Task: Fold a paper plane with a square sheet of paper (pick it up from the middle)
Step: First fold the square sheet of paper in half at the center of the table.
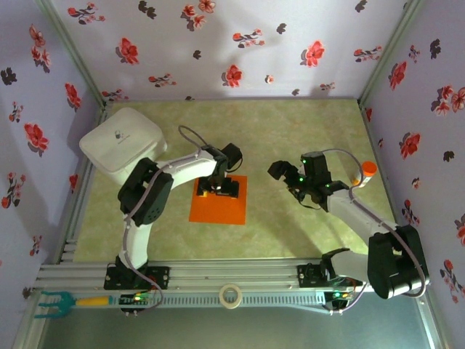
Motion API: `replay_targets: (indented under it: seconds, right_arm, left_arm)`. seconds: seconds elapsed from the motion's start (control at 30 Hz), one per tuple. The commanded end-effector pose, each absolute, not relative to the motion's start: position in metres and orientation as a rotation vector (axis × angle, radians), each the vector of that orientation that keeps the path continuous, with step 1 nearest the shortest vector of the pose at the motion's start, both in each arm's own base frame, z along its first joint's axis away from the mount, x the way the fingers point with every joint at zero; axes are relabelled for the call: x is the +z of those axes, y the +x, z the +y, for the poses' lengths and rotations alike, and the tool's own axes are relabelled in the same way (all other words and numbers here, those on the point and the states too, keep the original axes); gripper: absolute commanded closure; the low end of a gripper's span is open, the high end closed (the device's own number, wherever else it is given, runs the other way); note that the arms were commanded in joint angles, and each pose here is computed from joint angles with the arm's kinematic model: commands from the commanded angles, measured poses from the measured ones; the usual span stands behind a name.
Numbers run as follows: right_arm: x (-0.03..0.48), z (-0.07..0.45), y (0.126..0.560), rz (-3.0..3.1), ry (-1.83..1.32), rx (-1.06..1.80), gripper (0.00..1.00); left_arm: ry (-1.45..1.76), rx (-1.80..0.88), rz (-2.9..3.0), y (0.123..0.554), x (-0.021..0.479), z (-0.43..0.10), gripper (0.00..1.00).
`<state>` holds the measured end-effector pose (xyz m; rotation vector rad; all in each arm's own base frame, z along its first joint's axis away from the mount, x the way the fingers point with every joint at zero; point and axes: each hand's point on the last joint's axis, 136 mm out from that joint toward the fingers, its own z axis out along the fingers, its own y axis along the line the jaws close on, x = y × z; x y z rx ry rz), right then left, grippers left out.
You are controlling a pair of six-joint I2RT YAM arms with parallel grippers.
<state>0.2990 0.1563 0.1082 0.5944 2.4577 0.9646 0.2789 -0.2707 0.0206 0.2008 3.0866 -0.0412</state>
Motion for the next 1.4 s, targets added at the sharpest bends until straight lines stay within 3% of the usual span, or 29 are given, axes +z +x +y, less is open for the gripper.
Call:
replay_targets:
  seconds: [0.0, 0.63, 1.07, 1.2, 1.37]
  right_arm:
    - [0.111, 0.162, 0.299, 2.467, 0.546, 0.979, 0.01]
    - [0.102, 0.159, 0.298, 2.492, 0.573, 0.948, 0.01]
    - [0.106, 0.156, 0.296, 2.482, 0.572, 0.939, 0.01]
    - [0.109, 0.153, 0.297, 2.466, 0.598, 0.925, 0.01]
    - [0.121, 0.141, 0.298, 2.4, 0.645, 0.879, 0.01]
  left_arm:
    - [0.229, -0.008, 3.094, 0.279, 0.018, -0.272, 0.04]
    - [0.221, 0.068, 3.167, 0.261, -0.019, -0.264, 0.04]
    - [0.209, 0.011, 3.145, 0.263, -0.012, -0.27, 0.07]
    - [0.209, -0.011, 3.115, 0.267, -0.002, -0.272, 0.12]
    - [0.223, -0.078, 3.059, 0.274, 0.015, -0.28, 0.28]
